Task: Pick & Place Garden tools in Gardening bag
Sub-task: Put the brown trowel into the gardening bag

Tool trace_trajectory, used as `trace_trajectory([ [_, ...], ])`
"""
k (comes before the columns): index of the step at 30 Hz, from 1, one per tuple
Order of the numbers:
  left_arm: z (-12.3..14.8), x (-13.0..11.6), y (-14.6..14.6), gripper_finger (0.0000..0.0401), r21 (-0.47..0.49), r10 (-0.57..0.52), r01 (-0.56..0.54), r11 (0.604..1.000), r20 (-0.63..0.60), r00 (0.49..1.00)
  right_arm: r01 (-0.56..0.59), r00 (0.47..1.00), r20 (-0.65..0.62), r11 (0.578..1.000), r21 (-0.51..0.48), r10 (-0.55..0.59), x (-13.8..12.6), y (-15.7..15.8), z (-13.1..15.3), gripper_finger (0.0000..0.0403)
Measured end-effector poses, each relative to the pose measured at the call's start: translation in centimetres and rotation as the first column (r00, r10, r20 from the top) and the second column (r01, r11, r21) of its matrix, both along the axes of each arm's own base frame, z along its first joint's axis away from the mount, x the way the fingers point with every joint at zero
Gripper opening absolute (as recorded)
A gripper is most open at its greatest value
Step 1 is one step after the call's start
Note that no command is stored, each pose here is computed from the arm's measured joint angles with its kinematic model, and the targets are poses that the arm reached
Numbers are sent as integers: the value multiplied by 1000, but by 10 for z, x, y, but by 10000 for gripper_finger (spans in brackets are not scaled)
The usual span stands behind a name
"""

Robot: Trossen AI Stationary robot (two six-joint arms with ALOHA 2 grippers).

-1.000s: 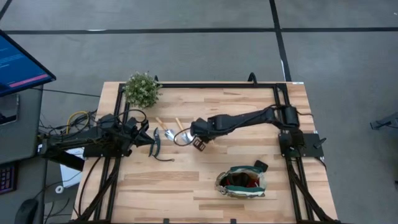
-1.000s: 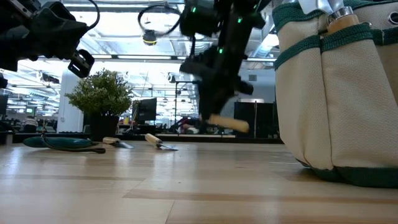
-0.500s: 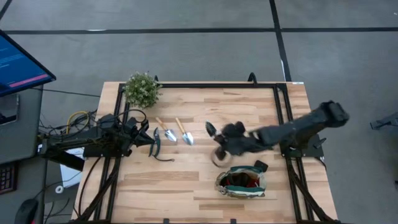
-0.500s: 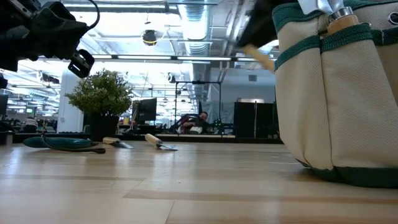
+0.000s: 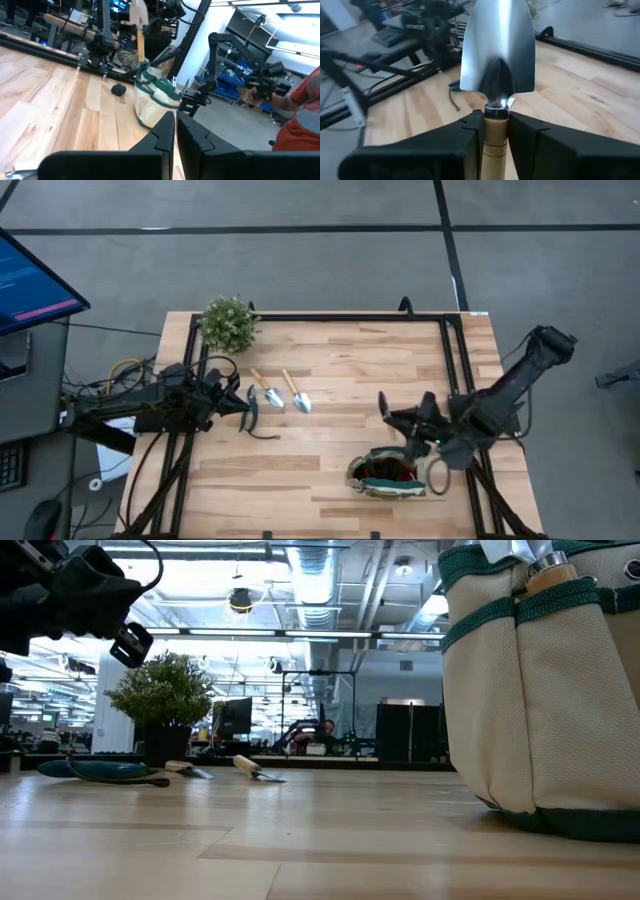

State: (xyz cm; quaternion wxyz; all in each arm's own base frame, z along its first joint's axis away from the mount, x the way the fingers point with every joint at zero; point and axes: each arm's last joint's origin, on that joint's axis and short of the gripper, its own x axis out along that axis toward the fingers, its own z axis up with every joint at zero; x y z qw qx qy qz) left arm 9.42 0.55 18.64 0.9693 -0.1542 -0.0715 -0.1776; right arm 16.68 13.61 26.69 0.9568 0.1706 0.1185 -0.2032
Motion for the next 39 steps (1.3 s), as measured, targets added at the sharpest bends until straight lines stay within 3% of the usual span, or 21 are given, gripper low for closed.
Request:
trace_trajectory([
  [8, -3, 4, 1, 17, -10, 0, 0, 1000, -45, 999, -119, 992, 35, 993, 6, 119, -43, 14, 6, 52],
  [14, -8, 8, 2, 17, -21, -1, -1, 1000, -95, 995, -206, 976, 94, 976, 75, 199, -73, 24, 8, 52],
  [26, -17, 16, 4, 17, -45, -4, -5, 999, -204, 979, -373, 927, 165, 872, 316, 337, -115, 42, 7, 52],
  [31, -21, 19, 4, 17, -54, -6, -7, 999, -247, 969, -409, 912, 177, 840, 358, 369, -125, 45, 7, 52],
  [36, -22, 20, 4, 17, -57, -7, -8, 998, -259, 966, -406, 913, 181, 849, 337, 365, -127, 51, 1, 52],
  [39, -15, 14, 3, 17, -40, -3, -4, 999, -180, 984, -380, 925, 159, 862, 335, 345, -127, 57, -12, 52],
])
